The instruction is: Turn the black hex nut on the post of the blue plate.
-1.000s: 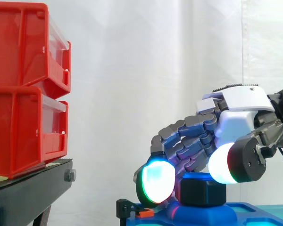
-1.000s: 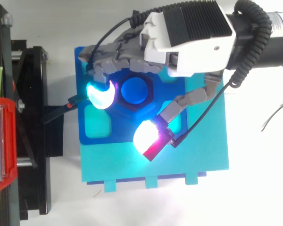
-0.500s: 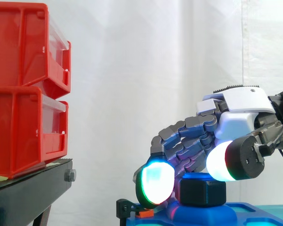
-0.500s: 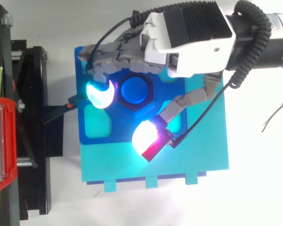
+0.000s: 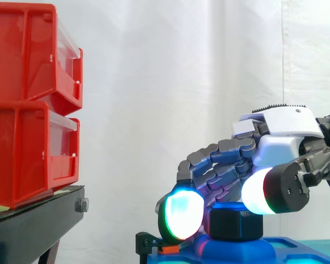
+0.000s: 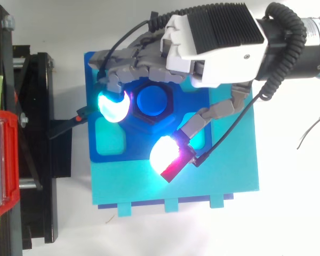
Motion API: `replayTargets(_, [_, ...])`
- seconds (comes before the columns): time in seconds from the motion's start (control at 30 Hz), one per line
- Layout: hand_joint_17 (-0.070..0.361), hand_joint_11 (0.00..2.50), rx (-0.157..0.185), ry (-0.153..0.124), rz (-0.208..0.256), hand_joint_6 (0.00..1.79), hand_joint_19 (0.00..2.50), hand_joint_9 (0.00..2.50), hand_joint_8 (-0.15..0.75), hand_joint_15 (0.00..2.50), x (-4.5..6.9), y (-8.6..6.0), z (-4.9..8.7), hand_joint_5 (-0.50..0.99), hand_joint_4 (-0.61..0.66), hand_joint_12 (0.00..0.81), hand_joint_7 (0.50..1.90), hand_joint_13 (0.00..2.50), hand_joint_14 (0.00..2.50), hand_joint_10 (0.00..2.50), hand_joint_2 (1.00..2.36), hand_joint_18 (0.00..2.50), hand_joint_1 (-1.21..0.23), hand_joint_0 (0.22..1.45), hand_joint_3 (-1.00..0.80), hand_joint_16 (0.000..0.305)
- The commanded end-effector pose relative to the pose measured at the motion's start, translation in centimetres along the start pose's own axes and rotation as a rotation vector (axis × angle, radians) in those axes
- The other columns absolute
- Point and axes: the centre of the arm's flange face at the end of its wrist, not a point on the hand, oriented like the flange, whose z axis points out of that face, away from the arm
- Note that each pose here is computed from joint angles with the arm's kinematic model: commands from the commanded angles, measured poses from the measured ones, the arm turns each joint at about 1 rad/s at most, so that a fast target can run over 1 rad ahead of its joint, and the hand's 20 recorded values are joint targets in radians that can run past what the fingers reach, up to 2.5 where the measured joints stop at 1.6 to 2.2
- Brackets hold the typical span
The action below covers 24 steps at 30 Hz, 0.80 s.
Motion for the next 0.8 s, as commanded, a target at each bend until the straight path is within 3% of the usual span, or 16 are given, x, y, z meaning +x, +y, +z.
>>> replayTargets(0.0, [0.184,0.17,-0.008,-0.007,-0.003,0.50,0.27,0.37,0.516,0.52,-0.03,0.19,0.15,-0.25,0.48,0.633,0.94,0.57,0.00,0.00,1.00,0.56,-0.69,0.38,-0.50,0.082])
replayTargets(0.23, [0.185,0.17,-0.003,0.000,-0.001,0.50,0.26,0.37,0.516,0.53,0.10,0.11,0.04,-0.25,0.48,0.635,0.94,0.56,0.00,0.00,1.00,0.56,-0.68,0.38,-0.50,0.082])
replayTargets(0.67, [0.185,0.18,-0.007,-0.039,-0.001,0.50,0.23,0.38,0.522,0.53,-0.37,0.15,0.39,-0.25,0.49,0.640,0.92,0.57,0.00,0.00,1.00,0.56,-0.67,0.38,-0.50,0.082])
replayTargets(0.77, [0.185,0.18,-0.002,-0.035,0.013,0.50,0.23,0.37,0.522,0.54,-0.33,0.11,0.33,-0.25,0.50,0.641,0.92,0.57,0.00,0.00,1.00,0.56,-0.66,0.38,-0.50,0.082])
